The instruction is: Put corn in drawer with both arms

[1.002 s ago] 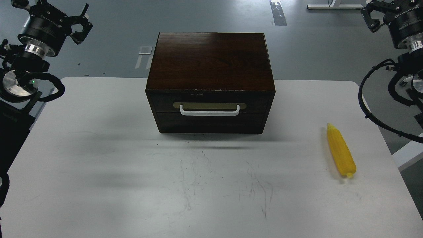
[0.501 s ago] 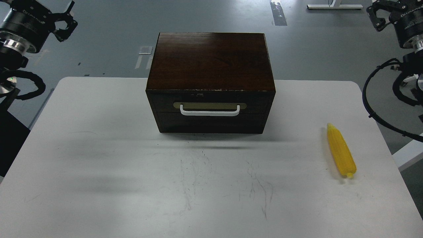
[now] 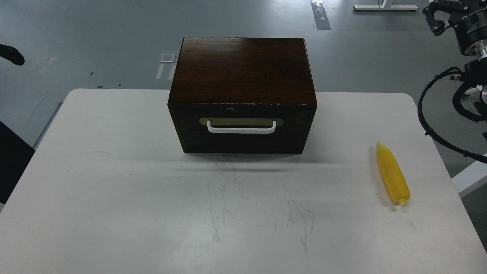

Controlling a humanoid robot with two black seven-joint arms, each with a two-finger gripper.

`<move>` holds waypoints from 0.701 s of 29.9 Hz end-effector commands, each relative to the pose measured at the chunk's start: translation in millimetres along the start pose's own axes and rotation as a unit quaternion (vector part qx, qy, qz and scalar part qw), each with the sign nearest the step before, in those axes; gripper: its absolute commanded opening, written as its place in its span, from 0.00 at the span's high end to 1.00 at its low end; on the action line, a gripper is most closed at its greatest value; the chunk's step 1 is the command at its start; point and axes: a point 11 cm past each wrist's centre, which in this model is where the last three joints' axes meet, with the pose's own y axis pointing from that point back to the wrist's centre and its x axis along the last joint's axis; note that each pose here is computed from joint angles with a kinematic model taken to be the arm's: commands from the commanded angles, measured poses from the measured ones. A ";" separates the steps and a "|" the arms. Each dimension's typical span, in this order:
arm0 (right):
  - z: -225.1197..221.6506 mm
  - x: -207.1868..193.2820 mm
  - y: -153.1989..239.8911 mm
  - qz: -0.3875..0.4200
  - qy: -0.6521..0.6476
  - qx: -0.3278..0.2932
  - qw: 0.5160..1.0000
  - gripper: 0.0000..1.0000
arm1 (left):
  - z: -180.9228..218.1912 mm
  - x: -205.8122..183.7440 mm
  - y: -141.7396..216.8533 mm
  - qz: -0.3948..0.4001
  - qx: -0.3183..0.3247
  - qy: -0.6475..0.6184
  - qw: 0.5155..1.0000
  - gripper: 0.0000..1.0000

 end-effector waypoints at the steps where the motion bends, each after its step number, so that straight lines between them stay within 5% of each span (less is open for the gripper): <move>1: -3.7 1.1 0.5 0.001 0.003 0.002 1.000 0.00 | 27.0 -56.9 -33.3 -0.097 -0.016 -0.122 0.988 0.07; 11: -16.3 4.8 2.3 0.004 0.014 0.008 1.000 0.00 | -2.3 -167.5 -66.6 -0.274 -0.012 -0.376 0.885 0.07; 15: -12.3 16.1 12.4 0.017 0.017 0.000 1.000 0.00 | -17.1 -226.1 -55.5 -0.390 -0.028 -0.448 0.804 0.07; 19: -6.1 26.0 21.4 0.028 0.018 -0.009 0.999 0.00 | -27.7 -249.8 -53.9 -0.433 -0.029 -0.487 0.758 0.07; 21: 0.5 29.5 27.6 0.031 0.014 -0.016 0.999 0.00 | -46.5 -262.7 -49.2 -0.476 -0.013 -0.534 0.699 0.07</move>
